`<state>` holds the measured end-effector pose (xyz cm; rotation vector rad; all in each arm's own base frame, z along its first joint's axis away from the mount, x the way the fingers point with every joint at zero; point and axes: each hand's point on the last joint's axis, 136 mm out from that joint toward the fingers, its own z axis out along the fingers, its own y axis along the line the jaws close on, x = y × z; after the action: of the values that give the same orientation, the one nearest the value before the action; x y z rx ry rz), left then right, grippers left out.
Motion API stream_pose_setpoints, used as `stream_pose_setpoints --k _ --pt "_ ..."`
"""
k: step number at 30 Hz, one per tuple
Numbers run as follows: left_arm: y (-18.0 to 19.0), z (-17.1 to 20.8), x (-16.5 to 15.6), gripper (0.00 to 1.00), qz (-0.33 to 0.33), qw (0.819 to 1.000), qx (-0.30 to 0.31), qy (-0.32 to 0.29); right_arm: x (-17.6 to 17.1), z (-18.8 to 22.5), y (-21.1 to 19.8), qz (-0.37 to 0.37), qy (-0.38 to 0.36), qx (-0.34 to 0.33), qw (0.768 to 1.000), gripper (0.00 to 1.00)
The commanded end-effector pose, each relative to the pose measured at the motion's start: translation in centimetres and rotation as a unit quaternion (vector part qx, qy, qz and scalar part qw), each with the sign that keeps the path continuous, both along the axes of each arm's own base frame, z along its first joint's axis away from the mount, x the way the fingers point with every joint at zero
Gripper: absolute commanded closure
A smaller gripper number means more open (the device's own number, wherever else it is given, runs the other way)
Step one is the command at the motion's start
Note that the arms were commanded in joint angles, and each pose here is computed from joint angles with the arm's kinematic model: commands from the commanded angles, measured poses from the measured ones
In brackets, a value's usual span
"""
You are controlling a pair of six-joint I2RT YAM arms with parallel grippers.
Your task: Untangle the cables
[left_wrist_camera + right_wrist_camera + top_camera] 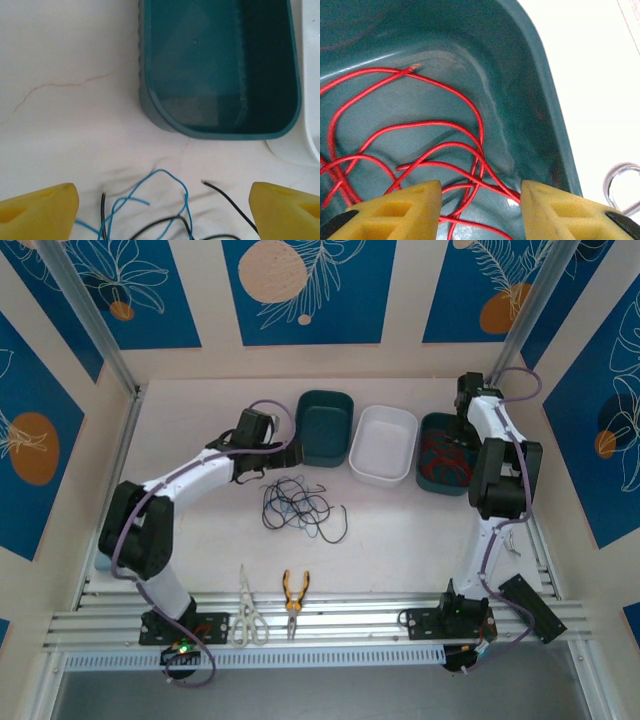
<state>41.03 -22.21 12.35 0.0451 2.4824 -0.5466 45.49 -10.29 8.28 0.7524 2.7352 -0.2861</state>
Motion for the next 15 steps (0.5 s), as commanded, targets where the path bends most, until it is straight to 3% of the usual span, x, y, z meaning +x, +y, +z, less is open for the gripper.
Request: stream_pose_setpoints --k 1,15 --pt "-0.5 -0.2 1.5 0.16 -0.019 1.0 0.011 -0.001 0.2 4.7 0.9 0.004 -0.049 0.01 0.999 0.54" --pt "-1.8 -3.4 5.6 0.23 -0.033 0.998 0.054 0.011 -1.8 7.5 5.7 0.045 -0.079 0.021 0.996 0.47"
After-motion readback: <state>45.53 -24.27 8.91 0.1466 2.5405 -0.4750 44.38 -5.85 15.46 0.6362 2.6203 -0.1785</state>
